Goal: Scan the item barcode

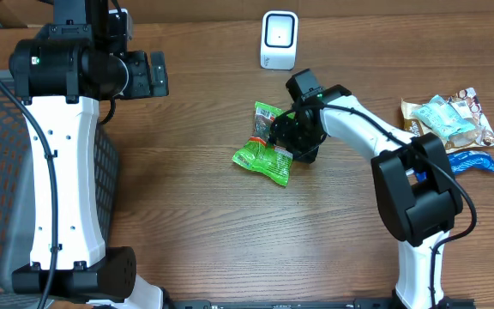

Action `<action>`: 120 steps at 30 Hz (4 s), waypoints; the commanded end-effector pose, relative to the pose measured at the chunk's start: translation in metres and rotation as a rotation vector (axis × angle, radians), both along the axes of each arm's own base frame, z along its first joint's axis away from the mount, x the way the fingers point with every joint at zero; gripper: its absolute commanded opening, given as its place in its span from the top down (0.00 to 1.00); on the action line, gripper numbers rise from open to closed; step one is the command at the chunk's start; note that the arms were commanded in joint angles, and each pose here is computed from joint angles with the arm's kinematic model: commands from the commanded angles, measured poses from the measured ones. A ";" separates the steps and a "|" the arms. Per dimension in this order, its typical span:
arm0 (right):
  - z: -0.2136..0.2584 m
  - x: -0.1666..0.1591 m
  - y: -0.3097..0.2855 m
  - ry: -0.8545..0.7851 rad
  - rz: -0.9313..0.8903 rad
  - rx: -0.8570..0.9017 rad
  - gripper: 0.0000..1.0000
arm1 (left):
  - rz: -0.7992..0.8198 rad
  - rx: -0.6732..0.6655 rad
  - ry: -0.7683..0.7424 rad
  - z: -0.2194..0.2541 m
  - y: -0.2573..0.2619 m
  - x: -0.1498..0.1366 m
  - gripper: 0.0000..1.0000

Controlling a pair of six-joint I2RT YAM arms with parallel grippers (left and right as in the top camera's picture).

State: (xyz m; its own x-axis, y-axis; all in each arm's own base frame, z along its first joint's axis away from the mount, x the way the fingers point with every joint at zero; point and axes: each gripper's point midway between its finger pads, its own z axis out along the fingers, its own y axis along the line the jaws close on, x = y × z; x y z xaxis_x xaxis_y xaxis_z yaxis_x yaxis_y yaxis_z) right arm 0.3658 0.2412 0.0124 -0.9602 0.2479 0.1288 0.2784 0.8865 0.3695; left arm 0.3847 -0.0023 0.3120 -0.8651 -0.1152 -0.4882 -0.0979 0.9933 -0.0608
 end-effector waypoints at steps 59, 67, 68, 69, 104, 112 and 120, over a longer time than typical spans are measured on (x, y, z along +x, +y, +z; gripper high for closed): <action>0.017 0.065 -0.130 -0.313 0.494 -0.670 0.96 | -0.007 0.018 -0.023 0.007 0.004 0.000 0.00; 0.035 0.058 -0.098 -0.246 0.296 -0.431 0.22 | -0.007 0.018 -0.023 0.007 0.004 0.000 0.00; 0.039 0.057 -0.095 -0.233 0.274 -0.397 0.21 | -0.007 0.018 -0.023 0.007 0.004 0.000 0.00; 0.043 0.057 -0.093 -0.220 0.252 -0.362 0.20 | -0.007 0.018 -0.023 0.007 0.004 0.000 0.00; -0.029 0.016 -0.067 -0.244 0.517 0.031 0.08 | -0.007 0.018 -0.023 0.007 0.004 0.000 0.01; -0.039 0.016 -0.088 -0.170 0.380 -0.117 0.40 | -0.007 0.018 -0.023 0.007 0.004 0.000 0.00; -0.044 0.012 -0.085 -0.181 0.404 -0.287 0.40 | -0.007 0.018 -0.023 0.007 0.004 0.000 0.00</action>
